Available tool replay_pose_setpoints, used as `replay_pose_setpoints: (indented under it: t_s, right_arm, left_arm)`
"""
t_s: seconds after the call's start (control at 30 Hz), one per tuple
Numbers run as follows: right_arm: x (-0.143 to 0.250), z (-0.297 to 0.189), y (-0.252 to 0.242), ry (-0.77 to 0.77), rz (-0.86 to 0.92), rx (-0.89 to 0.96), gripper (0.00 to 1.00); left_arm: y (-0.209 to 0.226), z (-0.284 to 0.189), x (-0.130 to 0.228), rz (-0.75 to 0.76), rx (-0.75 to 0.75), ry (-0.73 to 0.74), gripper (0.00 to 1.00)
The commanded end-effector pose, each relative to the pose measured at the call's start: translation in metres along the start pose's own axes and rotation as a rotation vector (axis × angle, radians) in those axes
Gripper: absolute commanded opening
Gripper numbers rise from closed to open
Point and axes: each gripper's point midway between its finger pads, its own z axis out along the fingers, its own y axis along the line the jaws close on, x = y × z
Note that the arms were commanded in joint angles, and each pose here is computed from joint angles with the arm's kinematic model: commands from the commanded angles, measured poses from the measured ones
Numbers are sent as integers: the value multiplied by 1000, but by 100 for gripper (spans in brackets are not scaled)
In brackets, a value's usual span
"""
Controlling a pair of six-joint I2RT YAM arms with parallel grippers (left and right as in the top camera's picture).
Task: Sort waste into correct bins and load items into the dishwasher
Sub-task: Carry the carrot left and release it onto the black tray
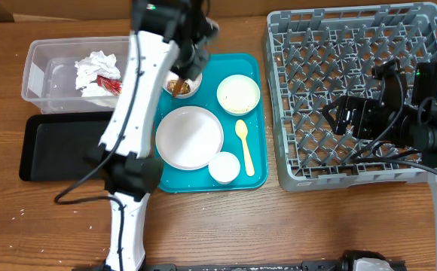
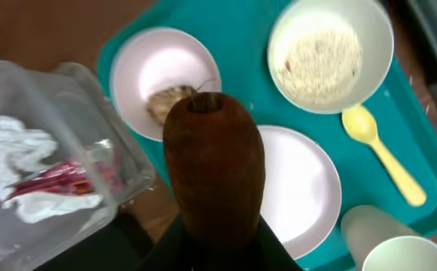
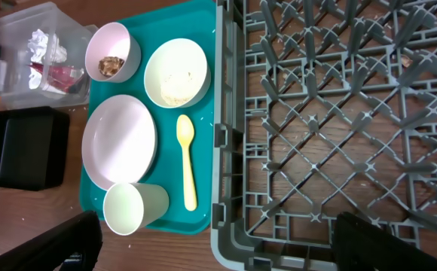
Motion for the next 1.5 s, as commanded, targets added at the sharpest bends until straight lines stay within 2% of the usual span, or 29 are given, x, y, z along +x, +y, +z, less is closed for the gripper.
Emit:
replay_pose_setpoints:
  t_s: [0.0,0.2,0.37,0.53,0.73,0.97,1.17,1.23,1.33,1.4,1.47]
  right_arm:
    - [-6,-5,2,-25,-11,0,100]
    - [-7,-5,2,-26,-11,0,100]
    - [-12,-5,3,-46,-20,-1,100]
    - [-16,-6,3,-62,-27,-3,100]
    - [-17,-4,2,-60,-27,-2,100]
    - [-16,2,0,-42,-18,-1,100]
    - [-15,6,-2,-25,-10,0,100]
    - [-14,7,-3,-18,-7,0,100]
    - [-13,10,-4,-6,-1,1,100]
    - [-11,11,-5,6,4,2,100]
    - [-9,12,-5,17,9,3,100]
  left_arm:
    - [30,-67,8,-172,-66,-141,4]
    - [72,-140,59,-421,-126,-246,4]
    - [110,-139,128,-609,-177,-138,4]
    - [145,-96,202,-933,-190,69,4]
    - [176,-24,250,-1202,-187,159,4]
    - [182,61,280,-1515,-204,134,4]
    - [171,115,301,-1902,-241,75,4]
    - [167,129,308,-2034,-254,49,7]
    - [163,143,315,-2176,-260,13,17]
    - [163,148,315,-2230,-253,-13,24]
    - [169,148,309,-2197,-241,-48,25]
